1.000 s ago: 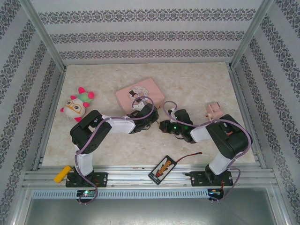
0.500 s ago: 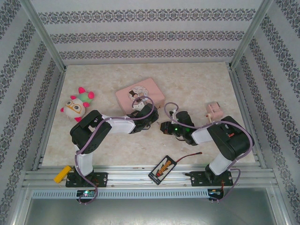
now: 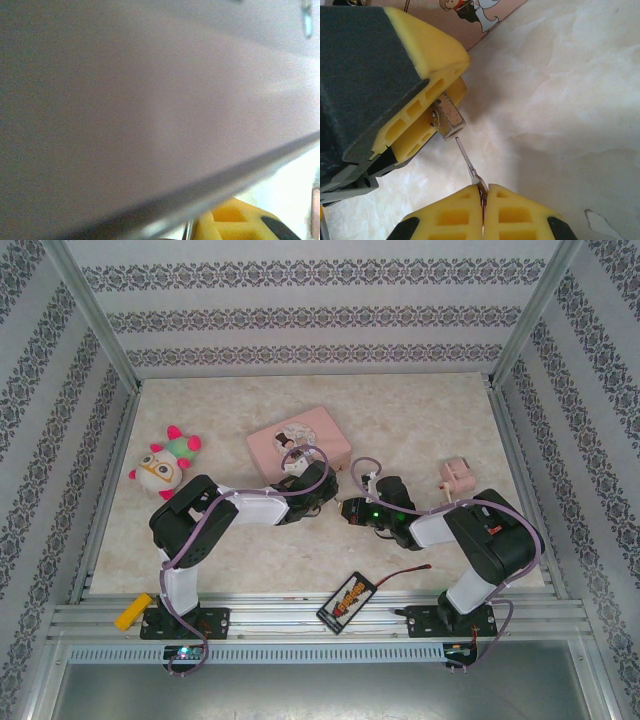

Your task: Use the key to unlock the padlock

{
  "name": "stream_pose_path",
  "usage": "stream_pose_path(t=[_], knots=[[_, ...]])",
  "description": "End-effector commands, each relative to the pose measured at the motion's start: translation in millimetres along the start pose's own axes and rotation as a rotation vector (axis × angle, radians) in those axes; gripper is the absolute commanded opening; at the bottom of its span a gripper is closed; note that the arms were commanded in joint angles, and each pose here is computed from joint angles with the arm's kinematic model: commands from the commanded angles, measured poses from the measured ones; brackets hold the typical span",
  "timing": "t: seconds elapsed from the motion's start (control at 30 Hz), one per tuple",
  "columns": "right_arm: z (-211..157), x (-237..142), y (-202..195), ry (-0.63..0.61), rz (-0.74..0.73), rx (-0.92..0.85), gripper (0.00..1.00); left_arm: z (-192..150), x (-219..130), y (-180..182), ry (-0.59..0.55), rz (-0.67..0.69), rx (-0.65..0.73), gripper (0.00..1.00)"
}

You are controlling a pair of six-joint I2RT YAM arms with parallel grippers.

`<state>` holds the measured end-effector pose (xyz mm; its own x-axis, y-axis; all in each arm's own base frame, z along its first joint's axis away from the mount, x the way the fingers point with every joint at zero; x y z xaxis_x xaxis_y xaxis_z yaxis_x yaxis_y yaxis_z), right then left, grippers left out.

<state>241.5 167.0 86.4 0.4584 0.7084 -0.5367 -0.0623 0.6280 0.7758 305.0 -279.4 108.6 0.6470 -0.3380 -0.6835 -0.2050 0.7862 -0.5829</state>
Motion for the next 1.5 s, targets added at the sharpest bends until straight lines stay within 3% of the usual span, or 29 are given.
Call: stream_pose_path(t=[0.0,1.03,1.47], knots=[[6.5,2.5,7.4,-0.027,0.033,-0.018,0.00,-10.3,4.4,-11.8,0.073,-0.110,-0.073,0.05],[3.6,10.7,7.8,-0.010,0.042,-0.013,0.00,-10.8,5.6,-11.3,0.071,-0.115,-0.081,0.05],[6.5,10.1,12.6,-0.056,0.046,-0.031,0.00,-11.5,5.2,-13.6,0.081,-0.130,-0.088,0.05]])
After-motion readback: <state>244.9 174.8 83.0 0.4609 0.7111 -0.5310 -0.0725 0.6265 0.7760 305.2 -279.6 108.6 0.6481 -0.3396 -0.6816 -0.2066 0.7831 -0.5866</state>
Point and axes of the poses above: each hand's point on the last joint's axis, 136 mm out from that joint toward the fingers, its own x axis out along the fingers, its own y axis along the line the jaws close on, z = x × y, the point moved 10 cm from there along -x, back along the fingers, and after that the axes turned 9 degrees about x, right-handed, at the moved point
